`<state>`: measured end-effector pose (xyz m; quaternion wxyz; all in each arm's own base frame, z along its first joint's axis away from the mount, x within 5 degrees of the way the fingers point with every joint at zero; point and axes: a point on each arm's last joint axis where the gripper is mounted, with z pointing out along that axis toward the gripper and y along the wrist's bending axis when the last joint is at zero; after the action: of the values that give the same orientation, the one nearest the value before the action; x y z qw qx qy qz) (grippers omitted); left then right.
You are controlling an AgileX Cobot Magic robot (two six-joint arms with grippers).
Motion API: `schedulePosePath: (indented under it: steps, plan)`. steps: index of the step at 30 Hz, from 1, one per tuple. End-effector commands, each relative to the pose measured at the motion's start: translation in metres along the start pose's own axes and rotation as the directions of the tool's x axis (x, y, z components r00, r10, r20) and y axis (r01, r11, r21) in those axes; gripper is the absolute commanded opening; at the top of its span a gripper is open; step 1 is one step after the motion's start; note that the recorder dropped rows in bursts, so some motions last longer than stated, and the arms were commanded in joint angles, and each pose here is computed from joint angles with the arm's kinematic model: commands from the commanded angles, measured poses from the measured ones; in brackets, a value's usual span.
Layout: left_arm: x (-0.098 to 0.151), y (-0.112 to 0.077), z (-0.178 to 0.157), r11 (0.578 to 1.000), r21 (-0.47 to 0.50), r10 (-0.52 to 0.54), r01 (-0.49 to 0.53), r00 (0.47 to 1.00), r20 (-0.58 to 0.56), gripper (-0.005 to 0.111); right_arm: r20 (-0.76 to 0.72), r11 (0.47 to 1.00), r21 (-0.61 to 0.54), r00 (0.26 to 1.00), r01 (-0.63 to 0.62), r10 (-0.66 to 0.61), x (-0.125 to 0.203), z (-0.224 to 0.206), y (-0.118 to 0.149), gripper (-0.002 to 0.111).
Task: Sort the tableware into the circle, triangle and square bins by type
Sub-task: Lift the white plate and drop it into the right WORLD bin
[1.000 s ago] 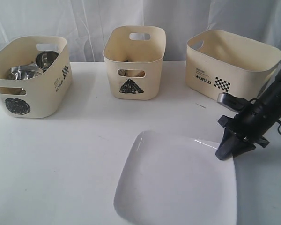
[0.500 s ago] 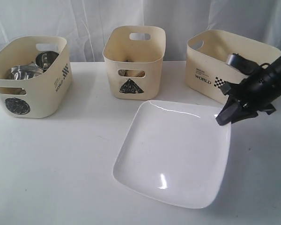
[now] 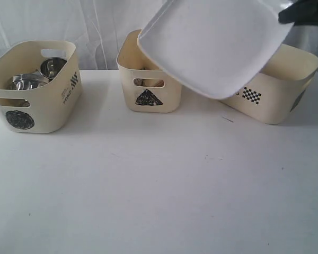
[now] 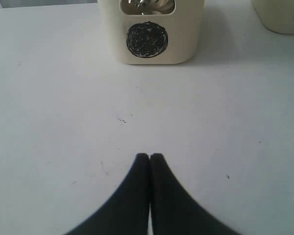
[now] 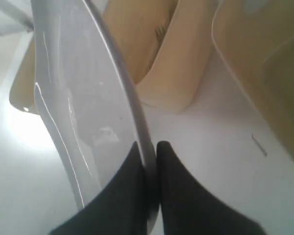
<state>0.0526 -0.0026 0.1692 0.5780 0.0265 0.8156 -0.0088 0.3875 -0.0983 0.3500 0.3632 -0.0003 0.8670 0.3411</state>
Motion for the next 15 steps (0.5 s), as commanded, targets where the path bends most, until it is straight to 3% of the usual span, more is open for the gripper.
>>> schedulePosePath:
  steps: [1,3,7,11,15]
  plan:
    - [0.0,0.0,0.0,1.0,0.001,-0.009,0.009,1.0,0.006,0.0,0.224,0.997,-0.055,0.972,-0.055,0.066,-0.032,-0.05,-0.012,0.0]
    - [0.0,0.0,0.0,1.0,0.001,-0.009,0.009,1.0,0.006,0.0,0.334,0.994,-0.055,0.937,-0.09,0.104,-0.043,-0.066,-0.029,0.0]
    - [0.0,0.0,0.0,1.0,0.001,-0.009,0.009,1.0,0.006,0.0,0.526,0.984,0.078,0.845,-0.161,0.096,-0.062,-0.073,-0.065,0.0]
    - [0.0,0.0,0.0,1.0,0.001,-0.009,0.009,1.0,0.006,0.0,0.58,0.972,0.194,0.814,-0.136,-0.002,-0.067,-0.066,-0.082,0.0]
    - [0.0,0.0,0.0,1.0,0.001,-0.009,0.009,1.0,0.006,0.0,0.484,0.938,0.343,0.848,0.042,-0.216,-0.063,-0.046,-0.097,0.0]
